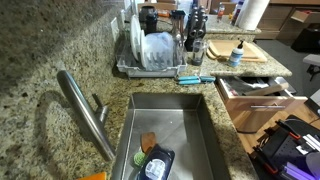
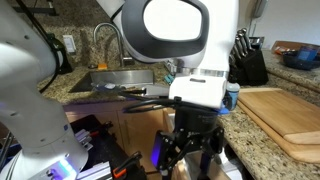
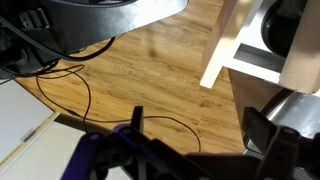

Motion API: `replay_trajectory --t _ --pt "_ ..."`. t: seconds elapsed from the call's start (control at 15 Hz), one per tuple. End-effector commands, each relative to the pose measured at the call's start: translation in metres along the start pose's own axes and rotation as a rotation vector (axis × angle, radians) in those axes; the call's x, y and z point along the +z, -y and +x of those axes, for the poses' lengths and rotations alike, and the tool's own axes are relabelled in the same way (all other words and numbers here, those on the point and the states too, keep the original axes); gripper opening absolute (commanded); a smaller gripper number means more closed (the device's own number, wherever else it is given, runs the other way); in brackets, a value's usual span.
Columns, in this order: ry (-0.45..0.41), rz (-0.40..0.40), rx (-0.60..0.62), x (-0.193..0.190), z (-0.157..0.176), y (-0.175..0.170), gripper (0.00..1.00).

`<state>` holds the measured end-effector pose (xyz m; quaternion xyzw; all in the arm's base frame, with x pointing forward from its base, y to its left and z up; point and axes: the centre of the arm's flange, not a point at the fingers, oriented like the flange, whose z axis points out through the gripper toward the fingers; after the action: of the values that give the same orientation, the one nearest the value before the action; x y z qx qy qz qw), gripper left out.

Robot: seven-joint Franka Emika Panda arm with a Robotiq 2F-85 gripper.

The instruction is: Remove the brown paper roll from the open drawer and put it on the countertop

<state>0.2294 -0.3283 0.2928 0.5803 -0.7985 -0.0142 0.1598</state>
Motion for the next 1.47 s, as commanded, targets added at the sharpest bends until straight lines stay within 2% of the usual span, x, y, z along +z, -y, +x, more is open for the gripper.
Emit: replay_trajectory --t 0.0,0.13,0.27,0.33,0.47,0.53,0.6,0.67,0.87,1.07,1.2,1.27,1.33,1.4 --pt "-0.001 0.002 -0.001 -0.001 -0.001 0.0 1.0" --pt "-0.045 -0.012 0.156 0.016 0.006 0.032 1.0" --pt "-0.095 0.026 0.263 0.023 0.014 0.058 1.0" --pt "-0.092 0.043 0.288 0.023 0.017 0.069 1.0" --pt "-0.065 0.06 0.242 0.024 0.016 0.09 1.0" --pt "-0.03 0.066 0.131 0.024 0.011 0.097 1.0" --pt "-0.002 0.081 0.08 0.024 0.003 0.103 1.0" --pt "-0.037 0.067 0.166 0.019 0.0 0.083 1.0" --pt "-0.018 0.072 0.104 0.022 -0.01 0.098 1.0" --pt "0.035 0.013 0.109 0.051 -0.006 0.109 1.0" --pt "0.069 0.061 0.066 0.064 -0.012 0.11 1.0" --pt "0.063 0.067 0.062 0.065 -0.015 0.111 1.0" --pt "0.056 0.051 0.089 0.051 -0.016 0.102 1.0" --pt "0.056 0.053 0.081 0.057 -0.018 0.104 1.0"
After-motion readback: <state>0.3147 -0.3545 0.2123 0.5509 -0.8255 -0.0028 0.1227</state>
